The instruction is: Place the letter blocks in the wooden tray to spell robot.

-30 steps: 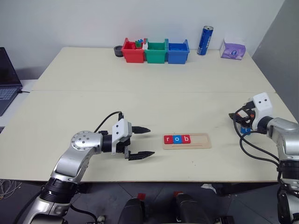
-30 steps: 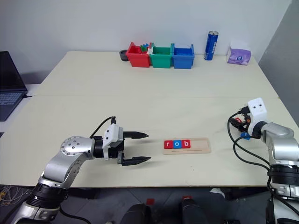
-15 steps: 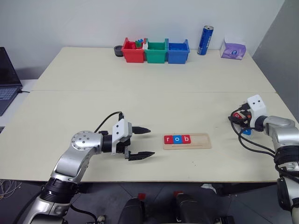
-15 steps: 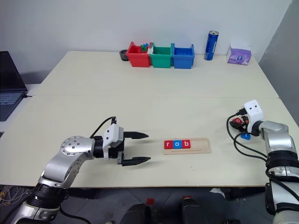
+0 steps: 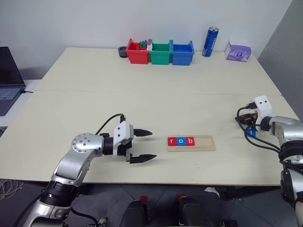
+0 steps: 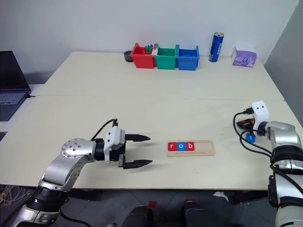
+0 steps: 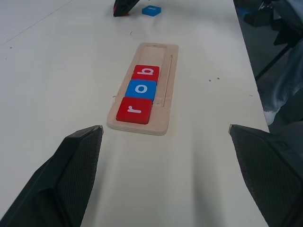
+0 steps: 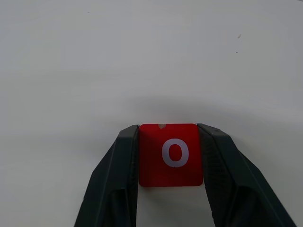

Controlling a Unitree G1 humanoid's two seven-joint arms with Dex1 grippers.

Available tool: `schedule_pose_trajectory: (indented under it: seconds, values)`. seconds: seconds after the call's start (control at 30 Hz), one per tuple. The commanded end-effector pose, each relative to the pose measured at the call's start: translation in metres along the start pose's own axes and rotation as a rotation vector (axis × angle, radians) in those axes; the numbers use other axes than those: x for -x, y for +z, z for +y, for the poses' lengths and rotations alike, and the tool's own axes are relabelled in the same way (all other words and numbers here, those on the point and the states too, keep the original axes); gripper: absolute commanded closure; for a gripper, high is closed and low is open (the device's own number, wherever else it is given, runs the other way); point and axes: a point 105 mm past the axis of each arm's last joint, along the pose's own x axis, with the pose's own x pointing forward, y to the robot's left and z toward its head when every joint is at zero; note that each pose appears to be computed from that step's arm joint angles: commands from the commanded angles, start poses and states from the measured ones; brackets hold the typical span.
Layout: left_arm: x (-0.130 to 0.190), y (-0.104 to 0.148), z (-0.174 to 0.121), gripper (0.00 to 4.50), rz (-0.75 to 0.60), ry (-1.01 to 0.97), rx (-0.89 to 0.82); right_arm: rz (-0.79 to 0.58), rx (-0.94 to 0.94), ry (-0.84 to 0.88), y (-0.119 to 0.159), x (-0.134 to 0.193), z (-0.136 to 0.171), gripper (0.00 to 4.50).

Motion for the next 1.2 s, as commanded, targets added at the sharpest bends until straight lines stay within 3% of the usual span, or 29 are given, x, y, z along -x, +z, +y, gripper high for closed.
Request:
schedule_pose_trajectory:
  seconds: [0.03,0.13,0.27,0.47,0.8,1.2]
  values:
    - [0.004,0.01,0.001,0.0,-0.01,0.005,-0.042,0.046,-0.002,-0.018,-0.017,0.005,-0.005,3.05]
    - [0.005,0.009,0.0,0.0,-0.007,0.004,-0.041,-0.02,0.14,0.051,-0.003,0.015,0.009,3.05]
    - [0.005,0.009,0.0,0.0,-0.004,-0.002,-0.038,-0.104,0.357,0.243,0.012,0.046,0.05,3.05]
    - [0.003,0.008,-0.001,0.0,-0.001,-0.016,-0.041,-0.03,0.686,0.443,-0.003,0.086,0.098,3.05]
    - [0.001,0.007,-0.004,0.0,-0.005,-0.028,-0.034,-0.032,0.708,0.478,-0.013,0.097,0.134,3.05]
    - [0.002,0.0,-0.006,0.0,-0.005,-0.037,-0.025,-0.018,0.753,0.538,-0.021,0.088,0.138,3.05]
